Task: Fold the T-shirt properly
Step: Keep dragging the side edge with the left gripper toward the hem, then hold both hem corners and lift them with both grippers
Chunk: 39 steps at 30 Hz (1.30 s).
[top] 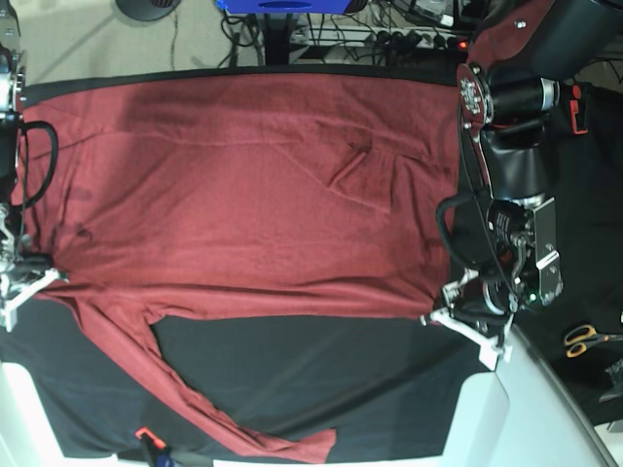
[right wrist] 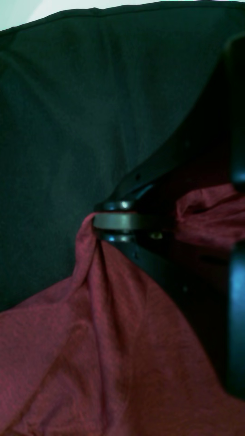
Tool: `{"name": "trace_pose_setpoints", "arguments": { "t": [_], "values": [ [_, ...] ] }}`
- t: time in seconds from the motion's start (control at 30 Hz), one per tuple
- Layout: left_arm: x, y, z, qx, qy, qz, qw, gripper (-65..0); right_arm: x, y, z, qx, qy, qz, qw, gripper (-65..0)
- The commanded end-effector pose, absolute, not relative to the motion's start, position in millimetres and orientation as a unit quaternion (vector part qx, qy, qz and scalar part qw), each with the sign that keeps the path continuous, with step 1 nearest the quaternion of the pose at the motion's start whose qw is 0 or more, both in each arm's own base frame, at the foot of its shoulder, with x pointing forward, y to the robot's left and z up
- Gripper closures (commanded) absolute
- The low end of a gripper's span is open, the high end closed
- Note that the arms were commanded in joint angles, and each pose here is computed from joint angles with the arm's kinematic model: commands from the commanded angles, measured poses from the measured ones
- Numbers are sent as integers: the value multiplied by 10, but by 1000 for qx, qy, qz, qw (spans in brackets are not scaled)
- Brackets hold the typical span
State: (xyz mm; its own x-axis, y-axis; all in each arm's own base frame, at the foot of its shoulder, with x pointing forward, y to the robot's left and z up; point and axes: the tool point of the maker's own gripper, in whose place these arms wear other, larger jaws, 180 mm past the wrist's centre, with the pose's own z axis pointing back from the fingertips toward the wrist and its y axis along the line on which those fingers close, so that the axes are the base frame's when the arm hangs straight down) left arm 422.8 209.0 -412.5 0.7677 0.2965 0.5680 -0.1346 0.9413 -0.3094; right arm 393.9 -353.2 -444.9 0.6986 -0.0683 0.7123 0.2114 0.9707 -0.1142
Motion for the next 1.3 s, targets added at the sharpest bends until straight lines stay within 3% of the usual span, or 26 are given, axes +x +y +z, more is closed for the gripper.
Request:
{"name": "trace_pose_setpoints", "arguments": {
  "t": [0.0, 0.5, 1.27],
  "values": [
    [4376, 2121, -3932, -126, -348, 110, 922, 0, 4093, -3662, -4214, -106, -411, -78, 902, 0],
    [3737, 1959, -3916, -172, -316, 92, 929, 0, 3840, -3629, -4451, -98, -319, -86, 939, 0],
    [3366, 2106, -3826, -136, -301, 58, 942, 0, 3713, -3930, -4248, -132, -334, -69, 931, 0]
  ]
}}
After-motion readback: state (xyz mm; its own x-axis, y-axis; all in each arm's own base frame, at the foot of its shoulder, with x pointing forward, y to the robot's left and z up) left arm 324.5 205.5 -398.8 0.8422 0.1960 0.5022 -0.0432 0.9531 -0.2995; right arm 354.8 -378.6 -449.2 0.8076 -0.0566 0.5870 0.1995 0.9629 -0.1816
